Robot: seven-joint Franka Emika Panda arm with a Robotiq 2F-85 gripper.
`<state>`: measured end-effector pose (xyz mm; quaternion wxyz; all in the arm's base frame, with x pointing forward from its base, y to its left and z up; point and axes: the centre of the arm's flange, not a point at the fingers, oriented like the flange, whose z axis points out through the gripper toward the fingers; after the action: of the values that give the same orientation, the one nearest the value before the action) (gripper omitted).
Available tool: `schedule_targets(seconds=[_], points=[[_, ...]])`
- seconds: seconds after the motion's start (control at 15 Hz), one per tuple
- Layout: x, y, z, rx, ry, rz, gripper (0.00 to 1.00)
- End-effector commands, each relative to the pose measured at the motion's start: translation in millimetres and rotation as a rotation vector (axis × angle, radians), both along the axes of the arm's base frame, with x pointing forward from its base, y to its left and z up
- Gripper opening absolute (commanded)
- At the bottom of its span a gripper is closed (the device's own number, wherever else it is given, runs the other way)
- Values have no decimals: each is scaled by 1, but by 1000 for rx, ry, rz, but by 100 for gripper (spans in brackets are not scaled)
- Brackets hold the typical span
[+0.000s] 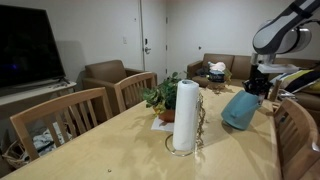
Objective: Pick up the watering can and water the plant
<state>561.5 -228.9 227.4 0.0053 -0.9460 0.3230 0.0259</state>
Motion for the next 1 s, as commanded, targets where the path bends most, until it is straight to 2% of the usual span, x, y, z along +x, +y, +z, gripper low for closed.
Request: schedule_targets(seconds=[0.0, 0.13, 0.2, 0.27, 0.47, 0.6, 0.73, 0.8, 0.93], points=[[-5, -4, 5, 158, 69, -72, 4], [-9, -8, 3, 222, 91, -122, 4], [-11, -13, 4, 223, 72, -150, 4], [-11, -19, 5, 205, 28, -170, 4], [-14, -39, 9, 174, -14, -238, 4], [-18, -49, 10, 152, -17, -270, 4], [-22, -54, 9, 151, 21, -287, 4], [-24, -52, 3, 151, 9, -254, 17], [-26, -55, 1, 149, 14, -264, 17]])
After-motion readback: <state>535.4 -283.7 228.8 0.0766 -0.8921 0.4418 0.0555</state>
